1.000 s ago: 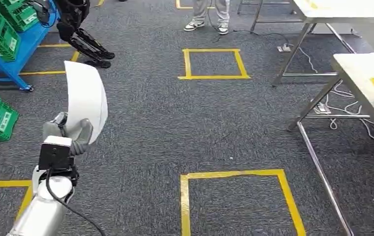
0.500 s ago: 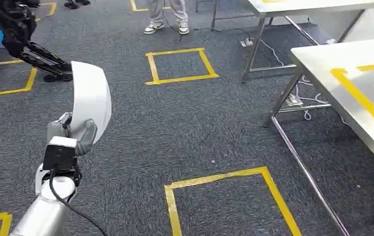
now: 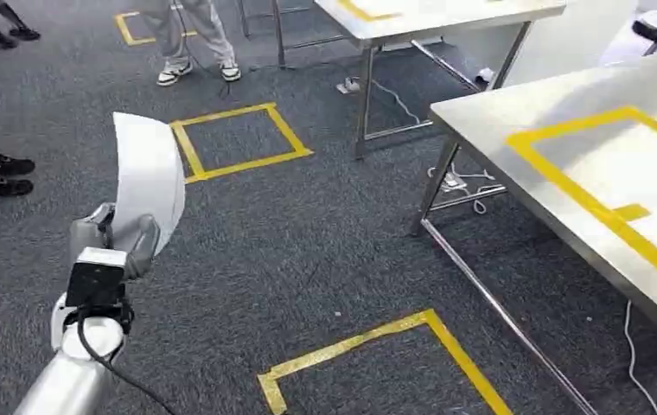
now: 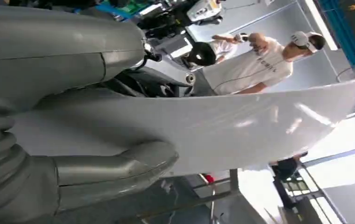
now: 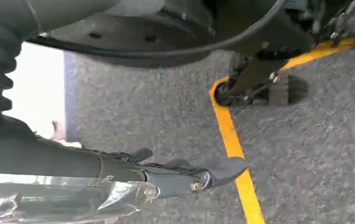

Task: Take the parts from the cabinet and place them on the table.

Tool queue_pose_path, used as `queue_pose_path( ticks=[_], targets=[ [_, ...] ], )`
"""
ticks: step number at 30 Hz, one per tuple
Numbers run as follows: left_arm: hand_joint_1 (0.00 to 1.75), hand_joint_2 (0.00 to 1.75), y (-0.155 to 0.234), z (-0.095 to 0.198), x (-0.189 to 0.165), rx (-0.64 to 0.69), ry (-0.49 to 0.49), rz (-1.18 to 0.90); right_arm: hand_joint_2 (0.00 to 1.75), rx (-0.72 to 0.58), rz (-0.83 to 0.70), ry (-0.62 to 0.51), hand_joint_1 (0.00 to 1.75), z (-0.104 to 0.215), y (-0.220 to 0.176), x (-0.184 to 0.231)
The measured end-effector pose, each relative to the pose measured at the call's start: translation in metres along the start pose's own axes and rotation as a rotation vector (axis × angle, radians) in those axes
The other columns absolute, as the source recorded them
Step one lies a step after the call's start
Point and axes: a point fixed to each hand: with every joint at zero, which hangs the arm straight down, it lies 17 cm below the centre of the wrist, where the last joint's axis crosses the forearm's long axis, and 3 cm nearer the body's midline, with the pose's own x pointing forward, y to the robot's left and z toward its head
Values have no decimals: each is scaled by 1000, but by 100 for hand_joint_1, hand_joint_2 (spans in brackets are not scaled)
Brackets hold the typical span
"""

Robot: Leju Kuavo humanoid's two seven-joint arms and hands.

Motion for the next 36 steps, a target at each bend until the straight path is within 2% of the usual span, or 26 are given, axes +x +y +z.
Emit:
queue_pose_path(
  ticks=[36],
  targets=[
    [175, 175, -7, 3, 2, -32, -12, -24, 175, 0, -3, -27, 0, -3, -1, 15]
  ],
)
